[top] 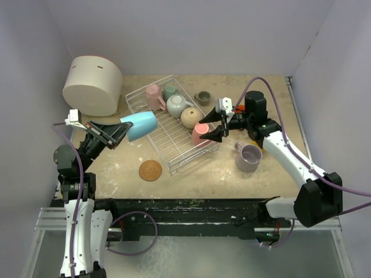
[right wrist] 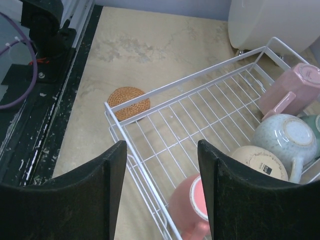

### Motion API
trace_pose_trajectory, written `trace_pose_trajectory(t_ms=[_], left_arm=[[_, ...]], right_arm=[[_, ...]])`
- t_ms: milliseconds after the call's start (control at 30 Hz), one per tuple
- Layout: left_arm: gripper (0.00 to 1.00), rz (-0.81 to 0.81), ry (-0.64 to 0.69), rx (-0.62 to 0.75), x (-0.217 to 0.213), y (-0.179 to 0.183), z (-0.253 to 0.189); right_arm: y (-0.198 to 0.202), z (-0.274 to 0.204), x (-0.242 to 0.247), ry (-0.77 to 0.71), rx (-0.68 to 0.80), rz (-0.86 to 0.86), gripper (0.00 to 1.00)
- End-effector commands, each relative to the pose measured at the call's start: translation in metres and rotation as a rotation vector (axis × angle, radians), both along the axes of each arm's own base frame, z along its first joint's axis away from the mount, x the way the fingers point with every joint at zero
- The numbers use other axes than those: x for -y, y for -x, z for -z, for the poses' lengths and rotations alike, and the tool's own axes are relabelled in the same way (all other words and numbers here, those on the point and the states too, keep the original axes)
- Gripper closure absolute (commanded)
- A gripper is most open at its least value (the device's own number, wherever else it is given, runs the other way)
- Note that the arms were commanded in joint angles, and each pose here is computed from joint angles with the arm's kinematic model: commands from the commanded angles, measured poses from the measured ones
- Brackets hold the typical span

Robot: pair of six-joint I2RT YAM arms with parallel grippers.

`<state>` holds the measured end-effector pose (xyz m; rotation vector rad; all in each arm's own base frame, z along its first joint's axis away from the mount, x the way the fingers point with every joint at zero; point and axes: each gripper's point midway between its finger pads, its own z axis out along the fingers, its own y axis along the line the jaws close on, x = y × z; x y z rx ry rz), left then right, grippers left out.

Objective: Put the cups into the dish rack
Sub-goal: Pick up the cup at the center of the board, then turn the cup upside down in the dish rack.

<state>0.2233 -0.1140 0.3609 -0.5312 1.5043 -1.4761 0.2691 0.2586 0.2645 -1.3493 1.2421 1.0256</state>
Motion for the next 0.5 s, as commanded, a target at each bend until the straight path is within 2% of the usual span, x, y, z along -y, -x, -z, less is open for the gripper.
trace_pose_trajectory(t_ms=[0,100,467], left_arm=[[1.0,0.028,0.084,0.178,0.003,0.024,-0.056],[1.0,0.022,0.093,0.188,0.002,0.026,-0.061],[1.0,0.008,0.093,0.189,0.0,0.021,-0.062]], right_arm=[[0.014,-0.013,-0.001,-0.048,0.168,-0.109,0.38],[0.018,-0.014,-0.002,-0.061,0.214,-0.148,0.36],[0.018,0.001,-0.002,-0.058,0.166,-0.145,0.35]])
